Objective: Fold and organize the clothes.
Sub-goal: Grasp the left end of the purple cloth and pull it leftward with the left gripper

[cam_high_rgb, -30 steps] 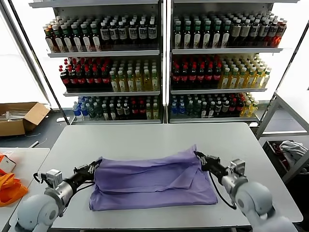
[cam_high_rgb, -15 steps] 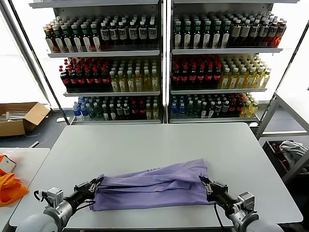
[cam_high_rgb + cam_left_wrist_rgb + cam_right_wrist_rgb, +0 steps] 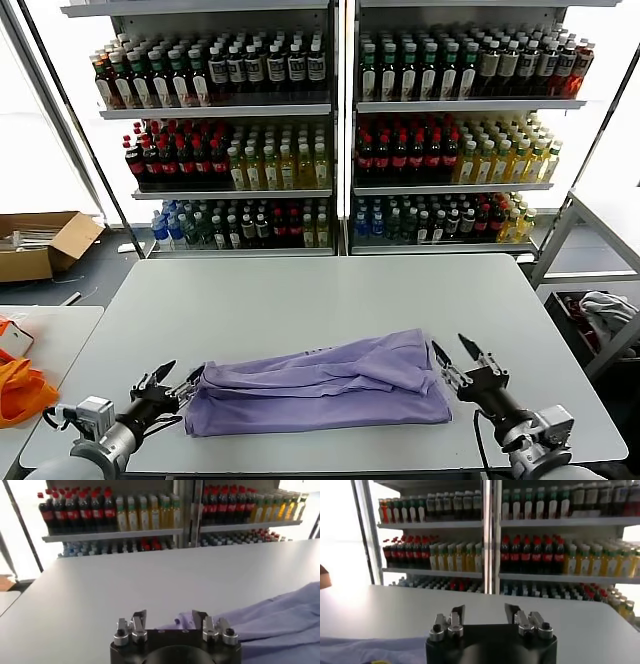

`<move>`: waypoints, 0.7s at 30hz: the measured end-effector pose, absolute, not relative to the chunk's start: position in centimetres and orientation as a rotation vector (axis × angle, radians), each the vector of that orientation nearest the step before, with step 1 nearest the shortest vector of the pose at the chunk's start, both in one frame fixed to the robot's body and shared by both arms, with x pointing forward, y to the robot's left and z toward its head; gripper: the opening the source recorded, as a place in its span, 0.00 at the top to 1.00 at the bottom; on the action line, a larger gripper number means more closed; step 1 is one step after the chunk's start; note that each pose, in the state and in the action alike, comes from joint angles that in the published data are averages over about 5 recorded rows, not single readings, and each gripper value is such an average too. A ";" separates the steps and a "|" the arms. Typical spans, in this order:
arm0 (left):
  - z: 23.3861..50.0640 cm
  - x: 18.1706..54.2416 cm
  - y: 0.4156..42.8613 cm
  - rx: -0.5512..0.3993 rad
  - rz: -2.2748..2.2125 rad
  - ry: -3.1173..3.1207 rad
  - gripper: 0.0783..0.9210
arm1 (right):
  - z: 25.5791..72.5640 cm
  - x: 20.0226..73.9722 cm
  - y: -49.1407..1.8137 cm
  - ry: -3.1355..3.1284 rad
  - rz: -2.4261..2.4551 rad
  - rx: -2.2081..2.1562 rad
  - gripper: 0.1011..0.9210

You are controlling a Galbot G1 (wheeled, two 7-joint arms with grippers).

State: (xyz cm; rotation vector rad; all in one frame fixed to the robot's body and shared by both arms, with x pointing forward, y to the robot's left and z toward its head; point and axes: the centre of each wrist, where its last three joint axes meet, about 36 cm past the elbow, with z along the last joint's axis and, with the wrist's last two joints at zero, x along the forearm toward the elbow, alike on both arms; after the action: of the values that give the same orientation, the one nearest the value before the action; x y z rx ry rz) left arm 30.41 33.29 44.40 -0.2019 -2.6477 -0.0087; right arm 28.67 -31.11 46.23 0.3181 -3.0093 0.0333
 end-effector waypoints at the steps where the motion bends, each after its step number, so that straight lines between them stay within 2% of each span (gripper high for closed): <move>1: 44.1 30.1 32.8 -0.174 0.011 -2.653 0.30 | 46.1 28.5 -31.2 -3.024 0.033 0.306 0.24; 4: 43.1 29.1 31.4 -0.093 0.074 -2.659 0.20 | 45.7 27.7 -31.3 -3.056 0.022 0.277 0.15; 7: 42.2 28.5 29.9 -0.019 0.133 -2.660 0.13 | 45.4 26.8 -31.1 -3.077 0.002 0.257 0.12; 15: 40.6 28.6 26.3 0.125 0.238 -2.645 0.12 | 44.3 24.7 -31.0 -3.094 -0.016 0.212 0.12; 21: 39.3 29.2 24.1 0.179 0.276 -2.608 0.12 | 44.0 24.0 -31.1 -3.103 -0.014 0.204 0.12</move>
State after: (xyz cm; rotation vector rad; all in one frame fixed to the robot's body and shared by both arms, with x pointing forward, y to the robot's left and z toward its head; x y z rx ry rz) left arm 29.19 24.11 39.34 0.1790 -2.6082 0.2763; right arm 24.03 -31.12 44.02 0.2037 -3.1027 -0.0140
